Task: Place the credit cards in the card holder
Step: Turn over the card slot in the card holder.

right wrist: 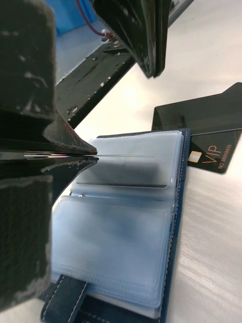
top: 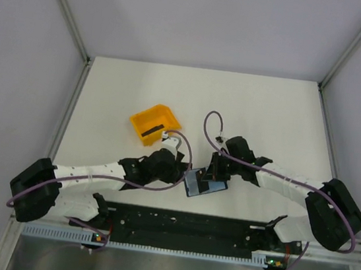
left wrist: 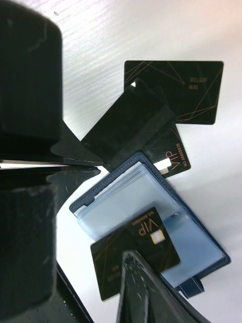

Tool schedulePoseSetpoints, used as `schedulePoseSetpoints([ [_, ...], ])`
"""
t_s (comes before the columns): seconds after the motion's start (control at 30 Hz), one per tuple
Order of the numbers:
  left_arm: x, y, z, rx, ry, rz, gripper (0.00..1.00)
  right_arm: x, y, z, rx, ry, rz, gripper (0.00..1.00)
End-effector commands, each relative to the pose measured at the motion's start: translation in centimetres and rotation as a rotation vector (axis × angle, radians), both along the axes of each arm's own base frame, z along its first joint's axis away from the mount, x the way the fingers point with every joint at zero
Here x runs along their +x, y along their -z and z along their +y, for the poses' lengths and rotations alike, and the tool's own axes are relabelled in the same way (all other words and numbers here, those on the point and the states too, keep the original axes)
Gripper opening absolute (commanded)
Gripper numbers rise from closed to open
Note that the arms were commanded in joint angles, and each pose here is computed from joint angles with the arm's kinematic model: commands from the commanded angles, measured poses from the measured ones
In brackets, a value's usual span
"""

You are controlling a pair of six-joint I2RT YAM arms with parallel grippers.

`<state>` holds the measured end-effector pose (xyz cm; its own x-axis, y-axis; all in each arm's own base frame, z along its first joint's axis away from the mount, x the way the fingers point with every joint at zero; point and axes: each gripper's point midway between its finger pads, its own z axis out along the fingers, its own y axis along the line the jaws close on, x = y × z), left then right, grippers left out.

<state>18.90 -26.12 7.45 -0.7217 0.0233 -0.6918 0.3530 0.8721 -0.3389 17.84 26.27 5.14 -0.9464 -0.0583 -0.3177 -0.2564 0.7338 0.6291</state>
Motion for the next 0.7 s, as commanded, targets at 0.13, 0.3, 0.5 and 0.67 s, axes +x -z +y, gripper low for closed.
schedulePoseSetpoints([
  [0.13,0.2,-1.1,-2.8,-0.070,0.076,0.000,0.00,3.5,-3.2,-0.9,-0.030,0.005,-0.136,0.00],
  [0.3,0.5,-2.9,-4.6,-0.109,0.126,-0.007,0.00,3.6,-2.2,-2.1,-0.055,0.010,-0.101,0.00],
  [0.5,0.2,-1.1,-4.9,-0.094,0.129,0.028,0.00,3.1,-1.3,-2.3,-0.050,-0.018,-0.061,0.00],
  [0.67,-0.8,1.3,-4.2,-0.089,0.109,0.086,0.00,3.0,-0.7,-2.2,-0.054,-0.030,-0.043,0.00],
])
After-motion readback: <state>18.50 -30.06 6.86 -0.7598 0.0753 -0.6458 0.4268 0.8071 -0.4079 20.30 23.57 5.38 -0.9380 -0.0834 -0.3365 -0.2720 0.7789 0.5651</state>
